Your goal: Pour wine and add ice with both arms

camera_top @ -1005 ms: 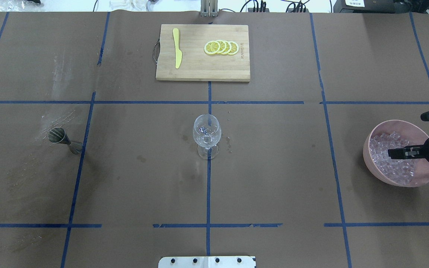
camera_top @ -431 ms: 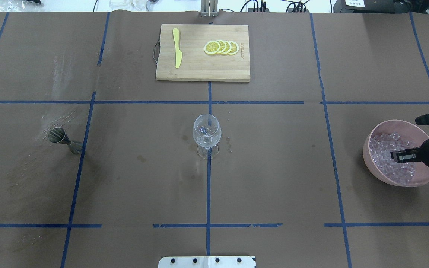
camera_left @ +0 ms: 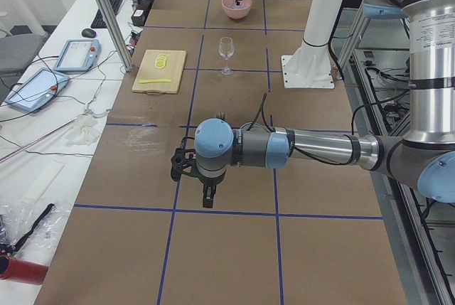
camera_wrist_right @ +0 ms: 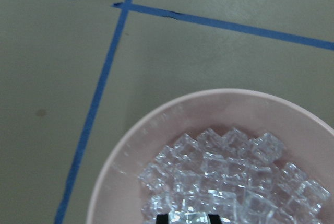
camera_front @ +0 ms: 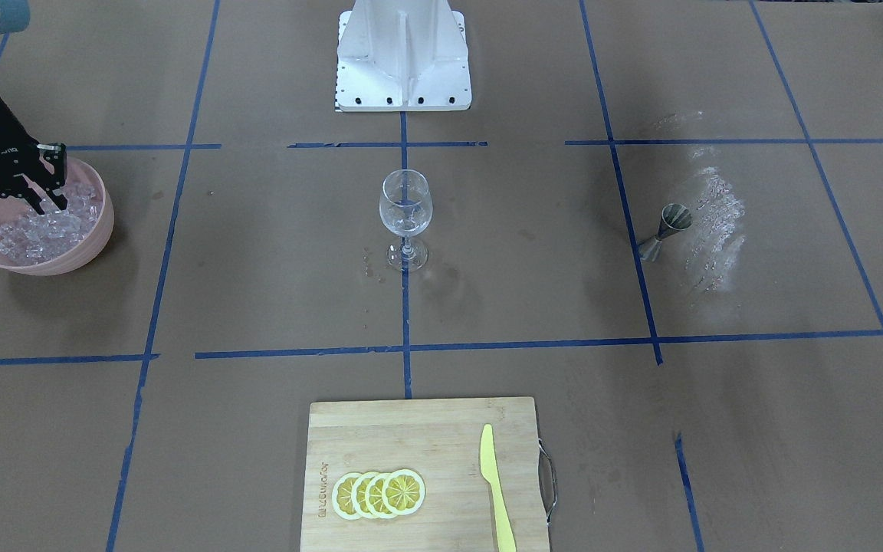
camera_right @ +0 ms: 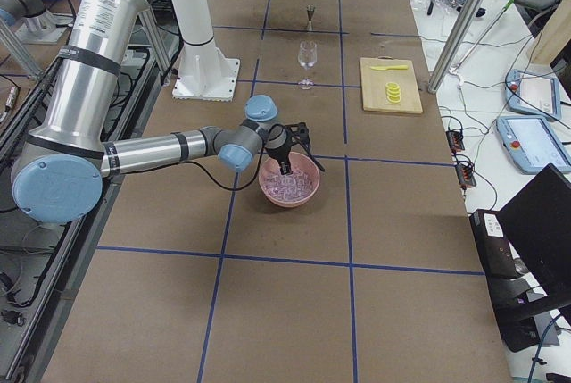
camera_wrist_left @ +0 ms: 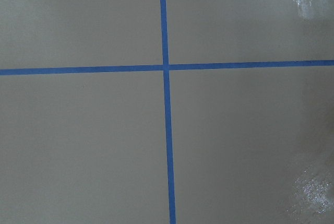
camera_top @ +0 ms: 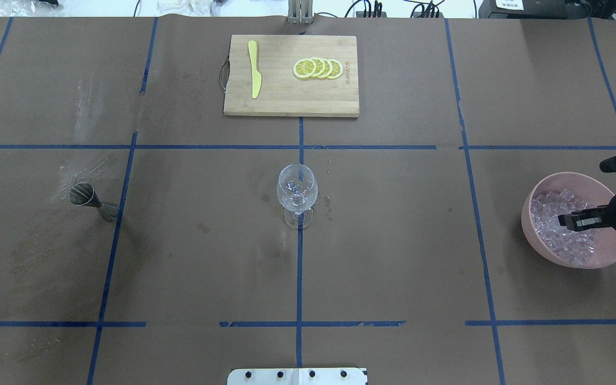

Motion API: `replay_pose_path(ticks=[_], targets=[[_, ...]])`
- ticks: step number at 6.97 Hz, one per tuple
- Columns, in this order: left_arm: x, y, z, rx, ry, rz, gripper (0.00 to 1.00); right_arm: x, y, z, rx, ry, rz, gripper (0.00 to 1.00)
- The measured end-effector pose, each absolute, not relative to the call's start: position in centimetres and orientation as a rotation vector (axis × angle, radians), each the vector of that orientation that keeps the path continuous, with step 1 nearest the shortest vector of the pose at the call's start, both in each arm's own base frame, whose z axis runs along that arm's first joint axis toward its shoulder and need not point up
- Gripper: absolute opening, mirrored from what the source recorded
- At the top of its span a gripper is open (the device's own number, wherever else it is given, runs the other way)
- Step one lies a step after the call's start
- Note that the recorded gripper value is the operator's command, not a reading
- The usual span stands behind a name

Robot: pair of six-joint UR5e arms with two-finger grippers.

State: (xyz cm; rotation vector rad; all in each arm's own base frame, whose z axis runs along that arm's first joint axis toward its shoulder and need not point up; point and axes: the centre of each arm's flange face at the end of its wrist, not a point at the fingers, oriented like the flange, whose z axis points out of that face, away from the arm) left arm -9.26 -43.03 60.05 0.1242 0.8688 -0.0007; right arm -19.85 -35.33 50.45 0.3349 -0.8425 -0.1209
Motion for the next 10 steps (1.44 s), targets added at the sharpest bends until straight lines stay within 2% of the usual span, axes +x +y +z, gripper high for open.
replay_pose_path(ticks=[6, 8, 10], targets=[[-9.2, -43.1, 59.5, 0.136, 0.867, 0.008, 1.00, -29.5, -42.5, 27.7, 0.294, -0.972, -0.055, 0.00], [-9.2, -43.1, 58.6, 0.152, 0.865, 0.016, 1.00, -36.4, -41.6, 18.1, 0.241, -0.954, -0.006, 0.00], [-9.2, -43.1, 58.3, 0.158, 0.864, 0.019, 1.00, -42.3, -41.5, 11.8, 0.248, -0.947, 0.059, 0.00]])
